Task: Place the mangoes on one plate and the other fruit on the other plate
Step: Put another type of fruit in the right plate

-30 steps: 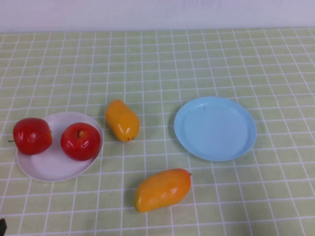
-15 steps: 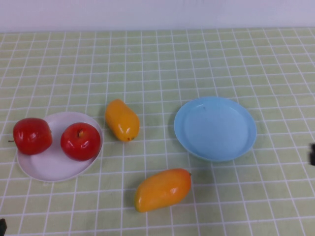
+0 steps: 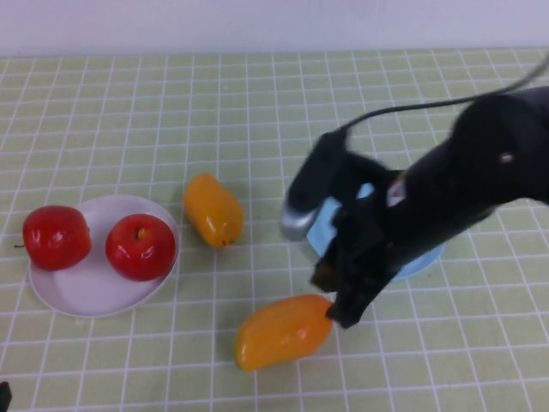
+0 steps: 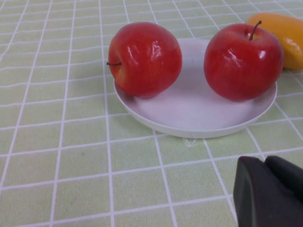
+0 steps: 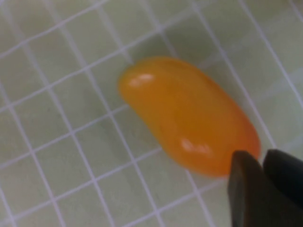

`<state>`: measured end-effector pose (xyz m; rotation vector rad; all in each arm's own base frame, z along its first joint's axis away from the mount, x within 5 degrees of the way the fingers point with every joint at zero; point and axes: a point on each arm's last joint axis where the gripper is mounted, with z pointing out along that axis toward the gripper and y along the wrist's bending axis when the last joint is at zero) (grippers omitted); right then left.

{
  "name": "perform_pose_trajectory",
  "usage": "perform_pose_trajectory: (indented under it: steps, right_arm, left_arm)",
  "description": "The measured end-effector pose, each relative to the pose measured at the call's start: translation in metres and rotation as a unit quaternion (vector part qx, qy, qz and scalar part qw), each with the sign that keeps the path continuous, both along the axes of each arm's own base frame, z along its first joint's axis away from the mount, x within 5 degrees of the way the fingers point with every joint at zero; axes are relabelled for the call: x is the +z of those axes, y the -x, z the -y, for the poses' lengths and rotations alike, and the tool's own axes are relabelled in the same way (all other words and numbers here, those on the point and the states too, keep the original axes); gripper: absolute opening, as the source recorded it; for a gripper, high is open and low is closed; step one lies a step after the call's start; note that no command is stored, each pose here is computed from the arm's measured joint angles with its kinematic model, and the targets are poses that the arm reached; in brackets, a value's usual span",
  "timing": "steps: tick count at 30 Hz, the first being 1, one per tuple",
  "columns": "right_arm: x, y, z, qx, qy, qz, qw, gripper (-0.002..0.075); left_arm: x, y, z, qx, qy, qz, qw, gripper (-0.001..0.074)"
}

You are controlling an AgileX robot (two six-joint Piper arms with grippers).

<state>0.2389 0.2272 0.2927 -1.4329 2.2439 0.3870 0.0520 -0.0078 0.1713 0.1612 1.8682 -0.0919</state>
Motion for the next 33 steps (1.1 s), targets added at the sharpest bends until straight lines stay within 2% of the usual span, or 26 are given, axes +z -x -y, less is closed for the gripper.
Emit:
perform_pose_trajectory:
  steps: [4, 9, 12, 18, 28, 30, 33]
  right_arm:
    - [-0.006, 0.004, -0.025, 0.131, 0.024, 0.047, 0.99, 0.0199]
    - [-0.022, 0.004, -0.04, 0.243, 0.055, 0.068, 0.966, 0.0558]
    - [-0.034, 0.003, -0.044, 0.29, 0.071, 0.068, 0.952, 0.0653]
    - [-0.055, -0.004, -0.053, 0.34, 0.087, 0.083, 0.933, 0.0689]
    - [-0.097, -0.019, -0.064, 0.35, 0.114, 0.068, 0.927, 0.0691]
    - [-0.103, -0.022, -0.068, 0.35, 0.116, 0.063, 0.927, 0.0681]
    - [-0.103, -0.026, -0.072, 0.349, 0.115, 0.068, 0.928, 0.062]
  left_arm:
    - [0.0, 0.0, 0.0, 0.0, 0.0, 0.0, 1.0, 0.0003]
    - [0.0, 0.0, 0.0, 0.0, 0.0, 0.0, 1.0, 0.0003]
    - [0.0, 0.0, 0.0, 0.0, 0.0, 0.0, 1.0, 0.0003]
    - [0.0, 0.0, 0.0, 0.0, 0.0, 0.0, 1.0, 0.0003]
    - [0.0, 0.0, 0.0, 0.0, 0.0, 0.0, 1.0, 0.0003]
    - [0.0, 0.0, 0.0, 0.0, 0.0, 0.0, 1.0, 0.0003]
    - [0.0, 0.0, 0.0, 0.0, 0.0, 0.0, 1.0, 0.0003]
